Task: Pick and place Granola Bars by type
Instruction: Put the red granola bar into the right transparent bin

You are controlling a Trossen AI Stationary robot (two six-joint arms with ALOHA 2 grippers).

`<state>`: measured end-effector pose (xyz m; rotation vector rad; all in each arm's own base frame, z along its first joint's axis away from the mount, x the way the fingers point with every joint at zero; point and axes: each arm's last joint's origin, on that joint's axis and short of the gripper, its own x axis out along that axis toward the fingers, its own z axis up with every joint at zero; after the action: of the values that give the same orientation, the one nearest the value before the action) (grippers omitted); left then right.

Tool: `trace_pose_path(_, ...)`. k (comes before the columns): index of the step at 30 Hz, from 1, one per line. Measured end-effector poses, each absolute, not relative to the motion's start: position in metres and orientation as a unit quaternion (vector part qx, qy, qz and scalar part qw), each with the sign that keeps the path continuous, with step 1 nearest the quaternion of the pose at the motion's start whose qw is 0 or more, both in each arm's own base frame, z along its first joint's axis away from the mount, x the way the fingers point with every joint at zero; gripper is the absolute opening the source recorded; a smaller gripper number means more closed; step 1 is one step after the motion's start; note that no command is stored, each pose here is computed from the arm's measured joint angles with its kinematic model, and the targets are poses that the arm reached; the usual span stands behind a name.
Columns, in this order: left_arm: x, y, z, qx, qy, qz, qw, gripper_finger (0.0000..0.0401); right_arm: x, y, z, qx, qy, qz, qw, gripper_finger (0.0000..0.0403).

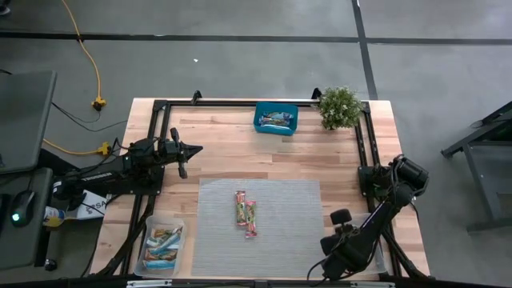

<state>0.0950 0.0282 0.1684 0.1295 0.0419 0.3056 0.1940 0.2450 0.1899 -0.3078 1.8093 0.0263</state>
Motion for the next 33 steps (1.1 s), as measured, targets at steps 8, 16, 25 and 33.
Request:
trace_pose_path(8,0.095,0.028,0.168,0.064,0.021,0.152,0.986,0.0001,0.195,0.243,0.207,-0.150,0.779,-0.031,0.608,0.0137)
trace_pose_path(16,0.095,0.028,0.168,0.064,0.021,0.152,0.986,0.0001,0.212,0.246,0.255,-0.140,0.730,-0.060,0.667,0.0147)
trace_pose_path(25,0.095,0.028,0.168,0.064,0.021,0.152,0.986,0.0001,0.266,0.228,0.325,0.003,0.573,-0.133,0.808,0.0148)
trace_pose_path(33,0.095,0.028,0.168,0.064,0.021,0.152,0.986,0.0001,0.327,0.200,0.364,0.116,0.428,-0.094,0.891,0.0157)
